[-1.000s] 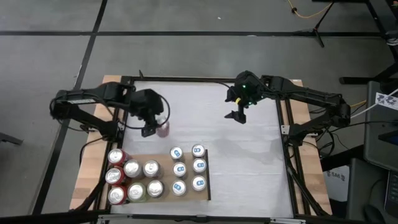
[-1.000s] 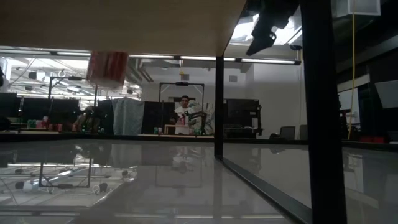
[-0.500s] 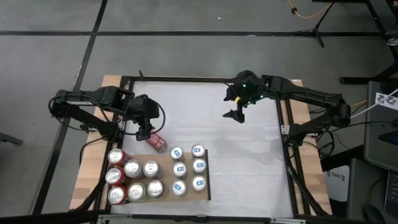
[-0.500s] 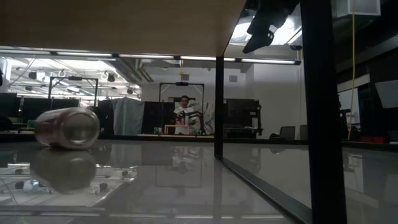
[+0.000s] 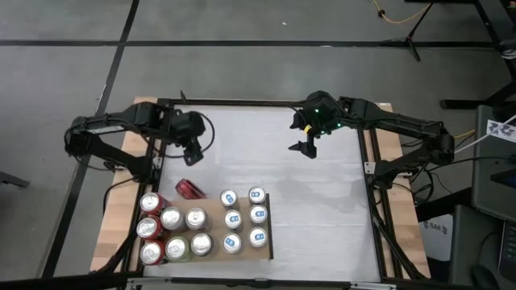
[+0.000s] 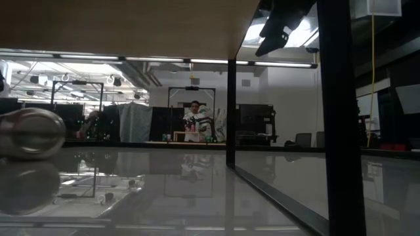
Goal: Place canned beverage on shelf
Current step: Put the red soda can on the shelf aligned with the silver soda cans
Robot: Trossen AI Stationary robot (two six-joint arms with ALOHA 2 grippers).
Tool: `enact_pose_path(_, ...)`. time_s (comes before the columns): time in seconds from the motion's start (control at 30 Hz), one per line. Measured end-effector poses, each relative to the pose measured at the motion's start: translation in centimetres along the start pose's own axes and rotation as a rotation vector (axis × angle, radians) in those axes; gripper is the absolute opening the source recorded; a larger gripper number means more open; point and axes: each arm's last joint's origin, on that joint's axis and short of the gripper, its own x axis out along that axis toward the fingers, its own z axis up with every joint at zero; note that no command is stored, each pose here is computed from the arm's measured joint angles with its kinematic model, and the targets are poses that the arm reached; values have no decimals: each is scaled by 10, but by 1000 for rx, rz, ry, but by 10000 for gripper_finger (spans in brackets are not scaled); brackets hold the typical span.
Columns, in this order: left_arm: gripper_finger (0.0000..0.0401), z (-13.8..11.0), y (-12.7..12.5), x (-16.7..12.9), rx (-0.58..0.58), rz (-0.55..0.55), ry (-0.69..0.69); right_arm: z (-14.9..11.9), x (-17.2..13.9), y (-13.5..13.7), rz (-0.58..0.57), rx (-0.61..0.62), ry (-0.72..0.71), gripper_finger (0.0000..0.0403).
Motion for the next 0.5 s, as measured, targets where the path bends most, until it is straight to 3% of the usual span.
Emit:
enact_pose_path(0.23, 234, 6, 22, 6, -247, -90, 69, 0, 0, 0, -10, -5, 1, 386)
enact_pose_path(0.5, 234, 9, 40, 10, -357, -175, 113, 0, 0, 0, -9, -6, 1, 386)
